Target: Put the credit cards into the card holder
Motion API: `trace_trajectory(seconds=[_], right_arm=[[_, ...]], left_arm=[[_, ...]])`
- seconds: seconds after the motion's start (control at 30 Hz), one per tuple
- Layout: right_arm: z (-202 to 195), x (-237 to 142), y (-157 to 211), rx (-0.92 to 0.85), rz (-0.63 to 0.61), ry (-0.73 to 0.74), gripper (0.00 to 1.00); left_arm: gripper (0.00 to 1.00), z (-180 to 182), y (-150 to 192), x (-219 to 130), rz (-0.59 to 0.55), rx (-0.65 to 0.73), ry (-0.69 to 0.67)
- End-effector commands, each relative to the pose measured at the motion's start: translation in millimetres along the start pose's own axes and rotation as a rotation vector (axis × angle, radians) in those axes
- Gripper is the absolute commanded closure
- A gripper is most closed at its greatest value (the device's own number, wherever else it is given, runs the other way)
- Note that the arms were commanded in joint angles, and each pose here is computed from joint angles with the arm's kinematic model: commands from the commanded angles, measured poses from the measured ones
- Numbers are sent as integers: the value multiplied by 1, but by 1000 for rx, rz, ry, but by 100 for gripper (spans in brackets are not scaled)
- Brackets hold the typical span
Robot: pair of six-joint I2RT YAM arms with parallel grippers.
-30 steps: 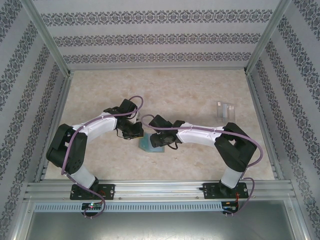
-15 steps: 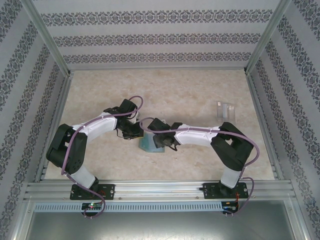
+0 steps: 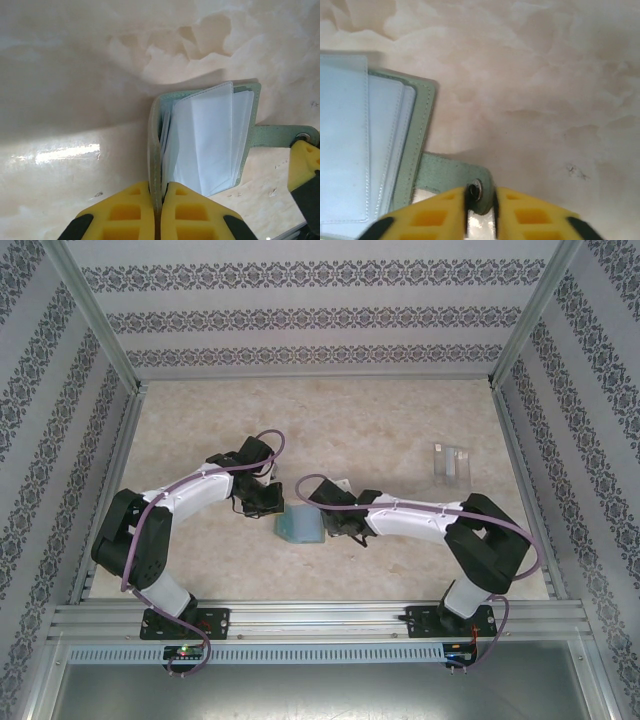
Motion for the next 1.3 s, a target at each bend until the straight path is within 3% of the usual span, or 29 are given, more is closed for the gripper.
trace_trajectory(seconds=[0.0, 0.23, 0.37, 0.47, 0.67, 1.03, 1.27], right_arm=[[2, -3, -6, 56, -31, -65, 85], [24, 2, -8, 47, -31, -257, 97], [37, 0, -8, -5, -53, -294, 99], [38, 4, -7, 11, -49, -310, 99], [45, 14, -5, 9, -26, -379, 100], [8, 26, -4, 263, -28, -489, 100], [-8, 22, -6, 370, -76, -509, 88]], left_arm=[[100, -4, 0, -13, -20, 4, -17], [97, -10, 1, -13, -3, 6, 14], [82, -25, -2, -11, 8, -25, 115], [65, -30, -4, -9, -7, -40, 129], [57, -42, -7, -4, -13, -36, 152], [52, -67, -7, 21, 40, 46, 188], [53, -67, -11, 37, 52, 60, 201]])
Point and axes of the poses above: each hand's point on the last joint's axis, 136 mm out from that joint toward the fingers, its own x axis out along the fingers, its own z axis along the line the jaws close on, y = z × x, the point moved 4 cm from there along -x, back along the fingers, and after that the axes turned 1 degree about -x, right-handed, at the moved point
